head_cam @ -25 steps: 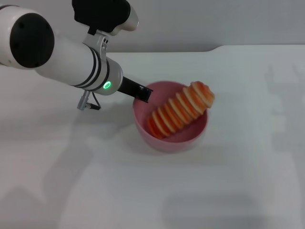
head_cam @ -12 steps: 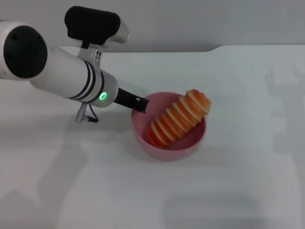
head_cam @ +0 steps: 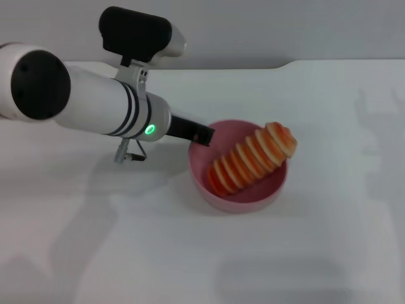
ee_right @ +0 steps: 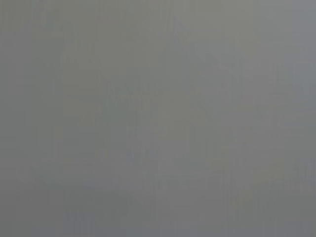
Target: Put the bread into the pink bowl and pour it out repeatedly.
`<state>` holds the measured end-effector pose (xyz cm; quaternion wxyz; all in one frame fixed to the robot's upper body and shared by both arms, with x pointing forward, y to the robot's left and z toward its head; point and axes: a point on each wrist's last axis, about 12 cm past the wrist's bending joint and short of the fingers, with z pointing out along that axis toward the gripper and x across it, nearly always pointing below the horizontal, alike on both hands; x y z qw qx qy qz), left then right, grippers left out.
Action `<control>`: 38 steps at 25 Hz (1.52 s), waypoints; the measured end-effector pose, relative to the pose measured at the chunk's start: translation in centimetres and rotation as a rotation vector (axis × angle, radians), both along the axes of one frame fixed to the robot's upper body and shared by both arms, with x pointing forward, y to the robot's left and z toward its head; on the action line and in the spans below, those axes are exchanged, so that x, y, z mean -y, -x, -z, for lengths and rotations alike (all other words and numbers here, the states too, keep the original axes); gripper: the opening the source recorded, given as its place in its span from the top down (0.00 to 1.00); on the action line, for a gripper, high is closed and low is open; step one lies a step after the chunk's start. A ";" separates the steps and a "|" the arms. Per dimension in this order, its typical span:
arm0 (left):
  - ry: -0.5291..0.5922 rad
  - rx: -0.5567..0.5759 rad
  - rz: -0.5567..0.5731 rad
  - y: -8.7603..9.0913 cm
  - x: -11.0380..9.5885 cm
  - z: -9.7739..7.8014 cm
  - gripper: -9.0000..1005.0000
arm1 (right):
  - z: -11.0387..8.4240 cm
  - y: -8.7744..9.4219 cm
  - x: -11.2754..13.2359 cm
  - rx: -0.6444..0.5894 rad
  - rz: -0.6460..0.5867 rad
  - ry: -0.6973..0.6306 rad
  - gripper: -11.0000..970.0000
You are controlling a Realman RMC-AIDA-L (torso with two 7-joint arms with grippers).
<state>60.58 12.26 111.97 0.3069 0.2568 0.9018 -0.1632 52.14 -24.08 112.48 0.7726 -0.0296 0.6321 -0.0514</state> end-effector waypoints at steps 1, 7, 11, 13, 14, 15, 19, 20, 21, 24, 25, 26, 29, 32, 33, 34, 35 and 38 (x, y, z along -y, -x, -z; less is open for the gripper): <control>0.002 0.024 0.013 0.1 0.2 -0.1 0.77 | 0.1 0.0 0.0 -0.004 0.000 -0.001 0.32; 0.022 0.113 0.042 0.2 1.0 -0.6 0.77 | 0.5 0.0 0.1 -0.065 -0.001 -0.063 0.32; 0.043 0.267 0.016 -0.5 0.4 -1.8 0.63 | 0.7 0.0 0.2 -0.080 -0.003 -0.068 0.32; 0.073 0.399 -0.027 -1.0 -0.7 -3.2 0.52 | 0.9 -0.1 0.2 -0.086 -0.002 -0.065 0.32; 0.073 0.399 -0.027 -1.0 -0.7 -3.2 0.47 | 1.0 -0.1 0.2 -0.088 -0.001 -0.063 0.32; 0.086 0.447 -0.051 -1.4 -1.3 -3.8 0.42 | 1.2 -0.1 0.3 -0.092 0.001 -0.059 0.32; 0.139 0.624 -0.192 -2.9 -4.6 -5.5 0.30 | 1.7 0.0 0.8 -0.090 0.028 -0.005 0.32; 0.156 0.724 -0.258 -3.0 -6.1 -5.4 0.28 | 1.9 0.1 0.9 -0.081 0.038 0.005 0.32; 0.156 0.750 -0.274 -2.9 -6.5 -5.2 0.27 | 1.9 0.2 1.0 -0.071 0.048 0.008 0.32; 0.133 0.798 -0.317 -2.8 -7.8 -4.1 0.21 | 2.3 0.3 1.4 -0.082 0.068 -0.017 0.32; 0.116 0.798 -0.332 -2.7 -8.4 -3.3 0.19 | 2.5 0.3 1.7 -0.097 0.077 -0.027 0.32; 0.106 0.799 -0.347 -2.5 -8.9 -2.7 0.17 | 2.8 0.3 2.1 -0.110 0.088 -0.033 0.32; 0.099 0.847 -0.398 -1.1 -10.3 -0.3 0.15 | 3.6 0.5 2.9 -0.138 0.115 -0.033 0.32; 0.131 0.912 -0.455 0.6 -11.4 1.6 0.15 | 4.5 0.7 3.4 -0.157 0.129 -0.037 0.32; 0.148 0.924 -0.475 1.0 -11.8 2.0 0.15 | 4.8 0.8 3.5 -0.159 0.134 -0.043 0.32; 0.162 0.918 -0.492 1.2 -12.1 2.4 0.15 | 5.0 0.9 3.6 -0.158 0.139 -0.050 0.32; 0.183 0.905 -0.516 1.5 -12.6 3.0 0.15 | 5.2 1.1 3.7 -0.156 0.142 -0.059 0.32; 0.207 0.860 -0.564 1.9 -13.7 4.5 0.15 | 5.7 1.5 3.8 -0.140 0.142 -0.091 0.32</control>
